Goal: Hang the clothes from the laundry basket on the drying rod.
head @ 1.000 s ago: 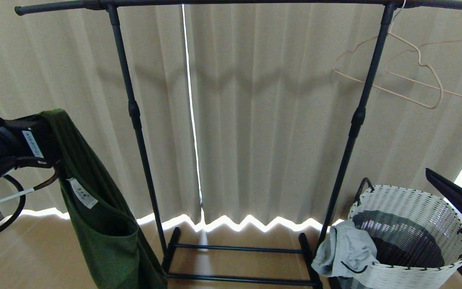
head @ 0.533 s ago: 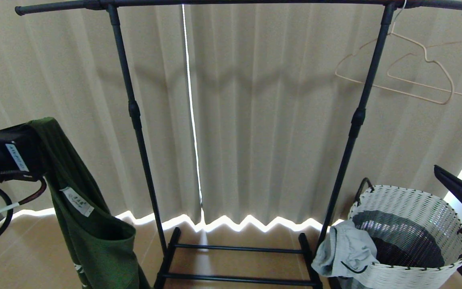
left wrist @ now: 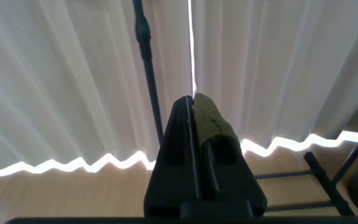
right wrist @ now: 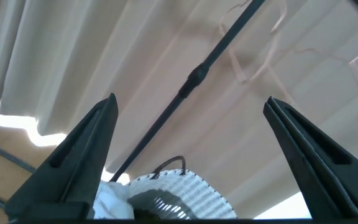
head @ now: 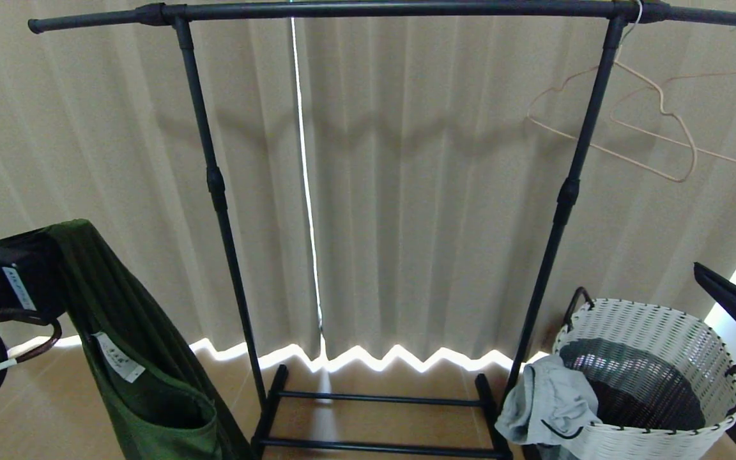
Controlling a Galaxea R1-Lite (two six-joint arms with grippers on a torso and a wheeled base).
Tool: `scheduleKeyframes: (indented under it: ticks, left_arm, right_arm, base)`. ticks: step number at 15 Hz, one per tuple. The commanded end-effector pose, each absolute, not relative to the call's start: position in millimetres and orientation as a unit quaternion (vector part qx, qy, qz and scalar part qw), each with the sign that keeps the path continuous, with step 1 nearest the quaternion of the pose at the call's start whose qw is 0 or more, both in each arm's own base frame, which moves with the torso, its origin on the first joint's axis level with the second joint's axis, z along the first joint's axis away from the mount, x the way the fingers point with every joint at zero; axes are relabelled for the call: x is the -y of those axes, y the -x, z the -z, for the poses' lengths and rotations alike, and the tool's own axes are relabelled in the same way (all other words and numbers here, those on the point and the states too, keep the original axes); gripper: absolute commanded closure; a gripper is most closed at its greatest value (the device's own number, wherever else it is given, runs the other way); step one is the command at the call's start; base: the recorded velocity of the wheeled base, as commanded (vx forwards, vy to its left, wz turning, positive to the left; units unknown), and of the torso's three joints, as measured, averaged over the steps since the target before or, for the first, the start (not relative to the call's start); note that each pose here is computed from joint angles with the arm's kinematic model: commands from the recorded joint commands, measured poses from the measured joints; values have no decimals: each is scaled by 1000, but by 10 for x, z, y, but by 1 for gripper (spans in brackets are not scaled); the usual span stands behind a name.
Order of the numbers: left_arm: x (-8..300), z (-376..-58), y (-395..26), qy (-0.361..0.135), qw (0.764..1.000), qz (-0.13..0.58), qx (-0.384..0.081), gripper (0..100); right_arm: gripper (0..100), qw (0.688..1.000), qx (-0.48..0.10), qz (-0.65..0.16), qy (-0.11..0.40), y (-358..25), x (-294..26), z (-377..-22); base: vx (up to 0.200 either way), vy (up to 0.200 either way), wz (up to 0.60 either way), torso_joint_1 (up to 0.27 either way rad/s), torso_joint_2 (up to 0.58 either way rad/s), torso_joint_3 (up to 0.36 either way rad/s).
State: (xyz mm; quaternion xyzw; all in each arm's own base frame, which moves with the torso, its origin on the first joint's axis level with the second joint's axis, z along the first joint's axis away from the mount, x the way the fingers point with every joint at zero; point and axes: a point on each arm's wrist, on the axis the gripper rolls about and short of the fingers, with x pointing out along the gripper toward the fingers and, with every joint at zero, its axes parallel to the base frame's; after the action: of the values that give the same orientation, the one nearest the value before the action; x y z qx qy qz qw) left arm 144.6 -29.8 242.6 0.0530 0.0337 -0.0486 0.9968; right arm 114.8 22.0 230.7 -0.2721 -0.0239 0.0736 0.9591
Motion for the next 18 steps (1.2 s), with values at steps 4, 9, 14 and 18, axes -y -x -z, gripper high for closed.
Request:
scheduleKeyframes:
  ticks: [4,9,14,18]
  left_arm:
    - [294,-2386,-1436,-57,996,51,-40,100]
    - [285,-2363,-1386,-59,996,56,-38,100]
    - [281,-2363,-1333,-57,995,73,-31,100]
    - [279,-2351,-1321,-58,995,78,-30,100]
  right_arm:
    - [0,959,22,-74,272,-1155,-222,-2301]
    - [0,959,22,-74,272,-1159,-223,-2303]
    - [0,959,21,-74,271,-1163,-223,-2301]
    - [0,962,16,-78,263,-1164,-224,-2273]
  base:
    - [0,0,0,180,-256,-251]
    - [0,0,0,109,-581,-237]
    - [0,0,0,308,-480,-260]
    - [0,0,0,179,-361,-184]
